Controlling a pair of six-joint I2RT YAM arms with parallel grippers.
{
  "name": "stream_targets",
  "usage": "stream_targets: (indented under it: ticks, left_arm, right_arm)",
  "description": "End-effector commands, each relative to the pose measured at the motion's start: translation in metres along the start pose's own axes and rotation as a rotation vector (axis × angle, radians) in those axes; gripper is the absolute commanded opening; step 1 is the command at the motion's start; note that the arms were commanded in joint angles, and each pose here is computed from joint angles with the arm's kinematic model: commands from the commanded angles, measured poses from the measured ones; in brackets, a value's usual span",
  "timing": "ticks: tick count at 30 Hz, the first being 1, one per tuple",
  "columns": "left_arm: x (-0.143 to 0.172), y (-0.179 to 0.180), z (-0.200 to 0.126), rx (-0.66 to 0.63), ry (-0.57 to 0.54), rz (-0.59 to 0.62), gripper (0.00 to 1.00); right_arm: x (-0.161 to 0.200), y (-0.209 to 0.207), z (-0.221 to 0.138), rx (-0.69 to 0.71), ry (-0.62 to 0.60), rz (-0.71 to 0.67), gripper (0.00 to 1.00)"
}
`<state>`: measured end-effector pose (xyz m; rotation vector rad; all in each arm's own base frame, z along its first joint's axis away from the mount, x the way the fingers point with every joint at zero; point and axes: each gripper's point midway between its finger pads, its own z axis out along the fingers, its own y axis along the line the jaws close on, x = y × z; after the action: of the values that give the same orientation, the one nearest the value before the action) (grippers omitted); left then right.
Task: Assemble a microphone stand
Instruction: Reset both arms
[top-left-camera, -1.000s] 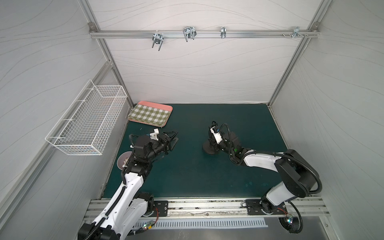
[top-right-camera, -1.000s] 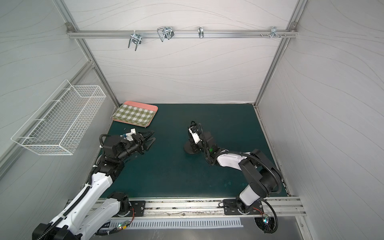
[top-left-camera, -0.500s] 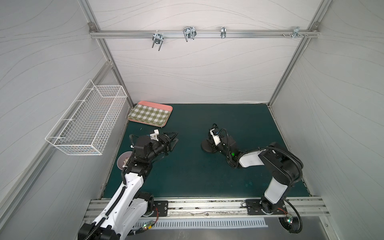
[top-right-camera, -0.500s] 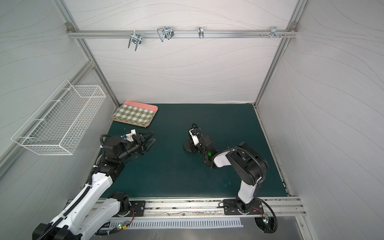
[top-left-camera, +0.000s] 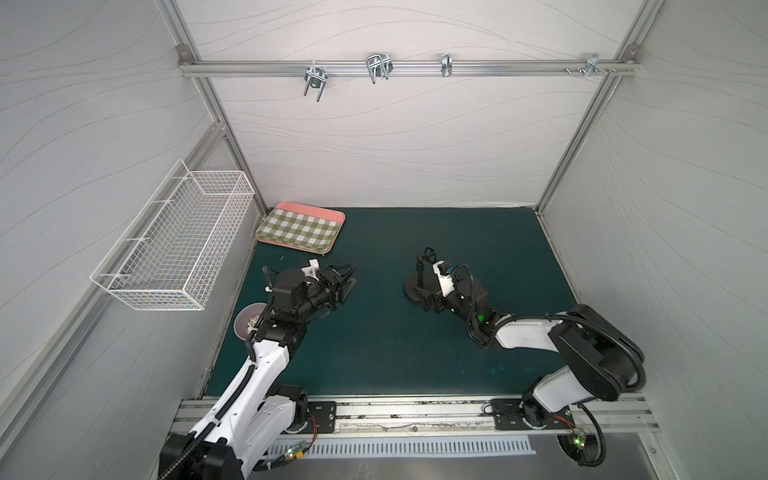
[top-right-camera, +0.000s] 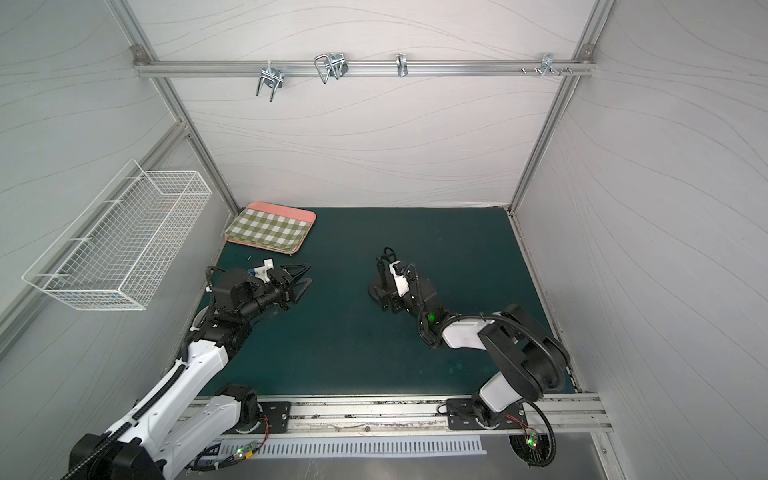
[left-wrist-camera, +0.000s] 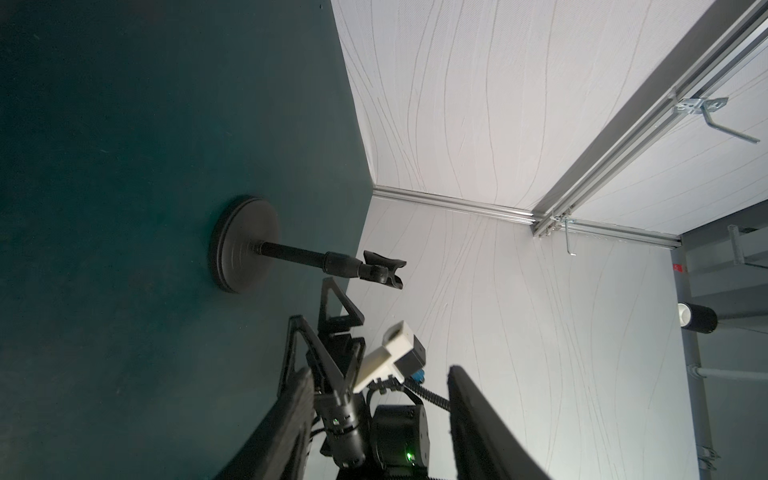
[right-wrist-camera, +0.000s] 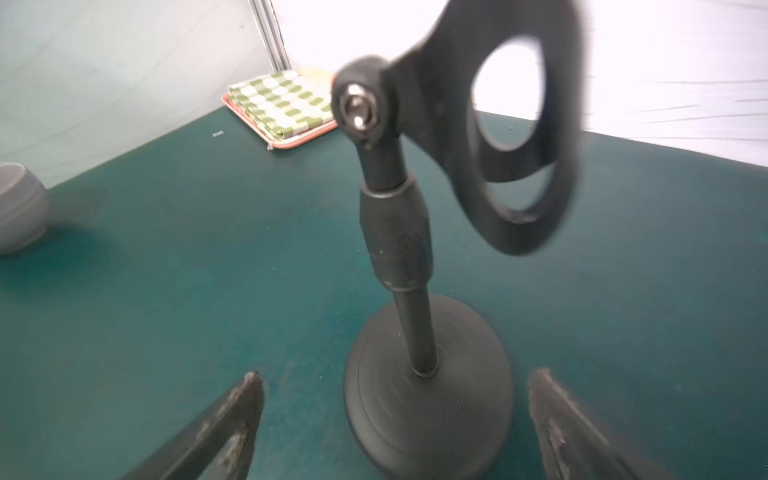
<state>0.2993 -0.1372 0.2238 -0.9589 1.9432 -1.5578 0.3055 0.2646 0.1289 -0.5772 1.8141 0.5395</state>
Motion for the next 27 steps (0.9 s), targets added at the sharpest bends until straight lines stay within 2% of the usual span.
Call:
stream_targets:
  ticks: [1, 6, 10, 14, 17, 18, 21, 23, 25, 26, 27]
  left_arm:
    - [-0.011, -0.028, -0.003, 0.037, -0.049, 0.097, 0.53]
    - [-0.034, -0.032, -0.013, -0.067, -0.179, 0.292, 0.55]
    - [-0.076, -0.039, -0.038, -0.223, -0.429, 0.579, 0.60]
    - [-0.135, -0.015, -0.071, -0.502, -0.759, 0.868, 0.74]
    - [-0.166, 0.022, -0.077, -0.716, -0.889, 1.020, 0.80]
    - [-0.174, 0.035, -0.076, -0.776, -0.899, 1.041, 0.81]
    - [-0.188, 0.075, -0.058, -0.957, -0.796, 1.145, 0.83]
    - [-0.198, 0.101, -0.058, -1.075, -0.785, 1.141, 0.84]
    - [-0.205, 0.105, -0.047, -1.054, -0.797, 1.195, 0.85]
    - [-0.204, 0.107, -0.041, -1.041, -0.753, 1.198, 0.85]
    - [-0.208, 0.105, -0.039, -0.985, -0.769, 1.183, 0.85]
  right_arm:
    - [0.007, -0.007, -0.021, 0.044, 0.037, 0.042, 0.99]
    - [-0.016, -0.032, -0.059, 0.188, 0.068, 0.036, 0.99]
    - [-0.048, -0.072, -0.085, 0.327, 0.052, 0.045, 0.99]
    - [-0.055, -0.139, -0.104, 0.482, 0.086, 0.122, 0.99]
    - [-0.044, -0.185, -0.109, 0.572, 0.081, 0.134, 0.99]
    - [-0.037, -0.199, -0.109, 0.601, 0.087, 0.119, 0.99]
    - [-0.014, -0.226, -0.101, 0.648, 0.104, 0.094, 0.99]
    - [-0.002, -0.237, -0.092, 0.645, 0.089, 0.100, 0.99]
    - [0.013, -0.247, -0.087, 0.634, 0.097, 0.197, 0.99]
    - [0.018, -0.251, -0.085, 0.633, 0.077, 0.217, 0.99]
    - [0.022, -0.252, -0.082, 0.620, 0.047, 0.224, 0.99]
